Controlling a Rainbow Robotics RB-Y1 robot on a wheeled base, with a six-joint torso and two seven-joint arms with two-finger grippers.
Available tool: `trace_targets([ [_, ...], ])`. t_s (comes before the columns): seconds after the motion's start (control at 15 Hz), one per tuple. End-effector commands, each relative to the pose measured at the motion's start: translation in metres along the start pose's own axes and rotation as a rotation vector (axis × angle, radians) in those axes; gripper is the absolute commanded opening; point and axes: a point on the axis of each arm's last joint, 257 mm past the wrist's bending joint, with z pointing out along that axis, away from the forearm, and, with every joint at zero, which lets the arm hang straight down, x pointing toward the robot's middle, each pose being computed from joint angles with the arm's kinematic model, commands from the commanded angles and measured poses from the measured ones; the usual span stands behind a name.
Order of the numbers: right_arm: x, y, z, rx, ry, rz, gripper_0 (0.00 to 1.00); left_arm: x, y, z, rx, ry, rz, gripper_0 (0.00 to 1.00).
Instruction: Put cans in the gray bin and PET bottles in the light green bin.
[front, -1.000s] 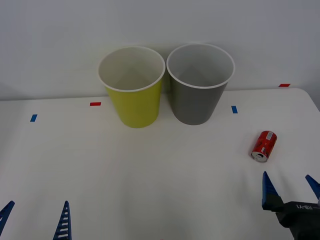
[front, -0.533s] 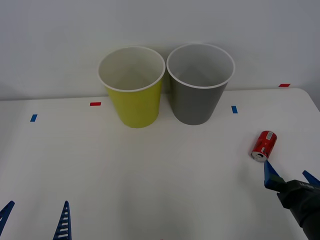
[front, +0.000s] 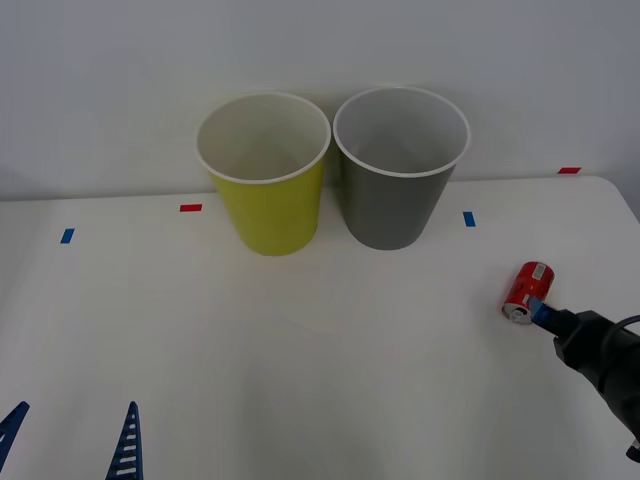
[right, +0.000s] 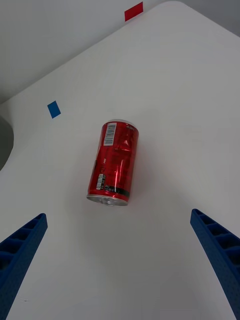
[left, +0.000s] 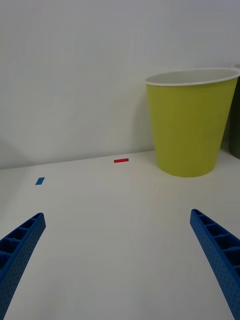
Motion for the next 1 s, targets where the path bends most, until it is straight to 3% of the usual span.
trace_targets([
  [0.07, -0.007, 0.009, 0.006, -0.001, 0.094, 0.058, 1.00, 0.000, 0.000, 0.000, 0.000, 0.000, 0.000, 1.00],
  [0.33, -0.010, 0.011, 0.026, -0.002, 0.210, 0.078, 1.00, 0.000, 0.000, 0.000, 0.000, 0.000, 0.000, 1.00],
  [0.67, -0.015, 0.007, 0.035, 0.012, 0.242, 0.037, 1.00, 0.000, 0.000, 0.000, 0.000, 0.000, 0.000, 1.00],
  [1.0, -0.014, 0.003, 0.048, 0.009, 0.293, 0.085, 1.00, 0.000, 0.000, 0.000, 0.000, 0.000, 0.000, 1.00],
])
